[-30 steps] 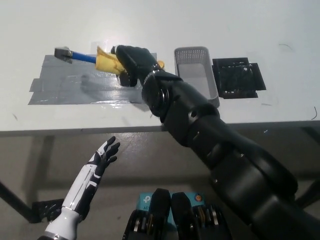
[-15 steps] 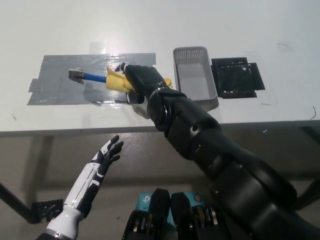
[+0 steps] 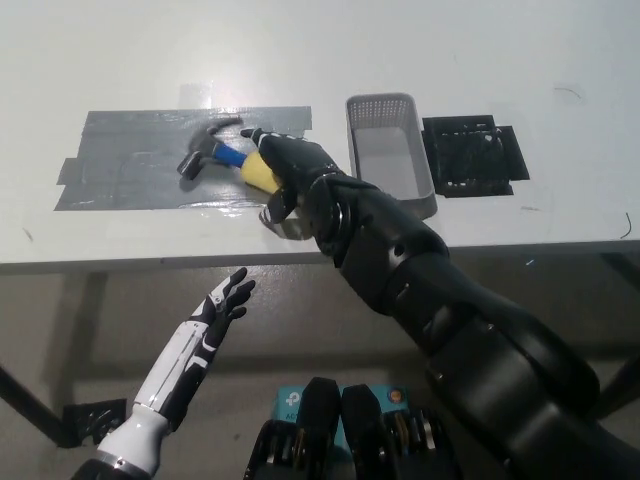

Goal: The robot picks the hammer placed on top of the gray container with right hand and places it on the grey area of the desk

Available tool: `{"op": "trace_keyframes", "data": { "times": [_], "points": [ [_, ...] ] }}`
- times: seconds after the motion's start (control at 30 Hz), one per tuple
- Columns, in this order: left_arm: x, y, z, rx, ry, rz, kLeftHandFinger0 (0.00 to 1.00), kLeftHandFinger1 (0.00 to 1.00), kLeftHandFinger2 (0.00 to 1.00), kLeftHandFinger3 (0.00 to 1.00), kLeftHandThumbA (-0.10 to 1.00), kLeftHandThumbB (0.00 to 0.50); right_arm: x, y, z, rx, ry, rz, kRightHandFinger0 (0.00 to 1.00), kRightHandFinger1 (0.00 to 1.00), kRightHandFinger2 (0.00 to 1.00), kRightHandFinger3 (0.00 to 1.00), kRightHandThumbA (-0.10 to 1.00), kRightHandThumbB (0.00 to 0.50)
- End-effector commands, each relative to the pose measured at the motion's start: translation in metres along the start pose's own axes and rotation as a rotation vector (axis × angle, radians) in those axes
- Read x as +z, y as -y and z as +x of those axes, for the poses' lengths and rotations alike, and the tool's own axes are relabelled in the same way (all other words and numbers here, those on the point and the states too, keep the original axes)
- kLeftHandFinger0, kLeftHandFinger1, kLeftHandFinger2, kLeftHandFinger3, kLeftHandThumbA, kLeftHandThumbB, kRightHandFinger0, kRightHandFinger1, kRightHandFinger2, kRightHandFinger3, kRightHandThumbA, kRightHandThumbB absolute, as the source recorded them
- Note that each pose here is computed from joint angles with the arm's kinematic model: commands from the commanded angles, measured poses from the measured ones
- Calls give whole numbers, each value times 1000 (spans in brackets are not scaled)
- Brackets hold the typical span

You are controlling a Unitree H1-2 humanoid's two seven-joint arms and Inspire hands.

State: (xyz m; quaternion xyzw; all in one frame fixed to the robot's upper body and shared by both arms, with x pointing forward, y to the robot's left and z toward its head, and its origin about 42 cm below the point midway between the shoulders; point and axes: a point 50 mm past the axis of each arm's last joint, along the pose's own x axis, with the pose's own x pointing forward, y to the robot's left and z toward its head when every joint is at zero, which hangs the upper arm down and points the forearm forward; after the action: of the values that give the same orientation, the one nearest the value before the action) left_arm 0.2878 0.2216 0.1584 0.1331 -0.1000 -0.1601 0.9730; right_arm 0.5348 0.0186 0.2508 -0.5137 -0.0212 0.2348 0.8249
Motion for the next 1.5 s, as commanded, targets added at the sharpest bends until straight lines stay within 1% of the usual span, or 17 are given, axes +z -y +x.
{"op": "trace_keyframes", "data": {
  "times": [0.0, 0.07, 0.2, 0.27, 0.33, 0.47, 0.5, 0.63, 0.67, 0.73, 0.83, 0.9, 1.0, 1.03, 1.1, 1.3, 1.47],
  "points": [
    [12, -3, 2, -14, 48, 37, 1000, 1000, 1000, 1000, 1000, 177, 31, 48, 3, -51, 67, 37, 1000, 1000, 1000, 1000, 1000, 500],
    [12, -4, 3, -13, 50, 44, 1000, 1000, 1000, 1000, 1000, 176, 37, 61, 3, -44, 92, 110, 1000, 1000, 1000, 1000, 1000, 500],
    [12, -2, 3, -16, 45, 40, 1000, 1000, 1000, 1000, 1000, 171, 54, 92, 0, -56, 229, 447, 1000, 1000, 1000, 1000, 947, 500],
    [12, -2, 3, -14, 43, 24, 1000, 1000, 1000, 1000, 1000, 167, 75, 126, -6, -127, 340, 543, 1000, 1000, 1000, 1000, 1000, 500],
    [12, -1, 3, -9, 47, 20, 1000, 1000, 1000, 1000, 1000, 167, 87, 145, -10, -170, 384, 611, 1000, 1000, 1000, 1000, 975, 500],
    [15, -6, 14, 4, 79, 19, 1000, 1000, 1000, 1000, 1000, 160, 112, 226, -49, -361, 581, 499, 1000, 1000, 1000, 1000, 1000, 500],
    [16, -9, 16, 10, 87, 22, 1000, 1000, 1000, 1000, 1000, 163, 111, 246, -67, -397, 631, 482, 1000, 1000, 1000, 1000, 1000, 479],
    [21, -17, 26, 34, 113, 24, 1000, 1000, 1000, 1000, 1000, 153, 101, 293, -130, -529, 759, 364, 1000, 1000, 1000, 1000, 1000, 457],
    [21, -19, 27, 41, 114, 24, 1000, 1000, 1000, 1000, 1000, 155, 102, 295, -131, -532, 764, 359, 1000, 1000, 1000, 1000, 1000, 491],
    [21, -23, 29, 55, 118, 22, 1000, 1000, 1000, 1000, 1000, 142, 71, 306, -178, -619, 812, 280, 1000, 1000, 1000, 1000, 1000, 434],
    [23, -29, 35, 76, 123, 15, 1000, 1000, 1000, 1000, 1000, 145, 34, 298, -225, -652, 837, 253, 1000, 1000, 1000, 1000, 1000, 417],
    [22, -30, 33, 81, 126, 2, 1000, 1000, 1000, 1000, 1000, 110, 5, 278, -251, -632, 836, 296, 1000, 1000, 1000, 1000, 1000, 432],
    [20, -30, 35, 88, 128, -14, 1000, 1000, 1000, 1000, 1000, 107, -19, 253, -273, -638, 861, 329, 1000, 1000, 1000, 1000, 1000, 433],
    [19, -30, 41, 95, 138, -14, 1000, 1000, 1000, 1000, 1000, 108, -30, 240, -284, -647, 881, 323, 1000, 1000, 1000, 1000, 1000, 389],
    [17, -30, 44, 101, 139, -23, 1000, 1000, 1000, 1000, 1000, 114, -41, 214, -302, -685, 889, 287, 1000, 1000, 1000, 1000, 1000, 377],
    [19, -36, 55, 128, 141, 1, 1000, 1000, 1000, 1000, 1000, 136, -34, 161, -334, -733, 950, 248, 1000, 1000, 1000, 1000, 1000, 348],
    [18, -36, 54, 131, 135, 11, 1000, 1000, 1000, 1000, 1000, 137, -40, 126, -348, -765, 950, 268, 1000, 1000, 1000, 1000, 1000, 294]
  ]
}}
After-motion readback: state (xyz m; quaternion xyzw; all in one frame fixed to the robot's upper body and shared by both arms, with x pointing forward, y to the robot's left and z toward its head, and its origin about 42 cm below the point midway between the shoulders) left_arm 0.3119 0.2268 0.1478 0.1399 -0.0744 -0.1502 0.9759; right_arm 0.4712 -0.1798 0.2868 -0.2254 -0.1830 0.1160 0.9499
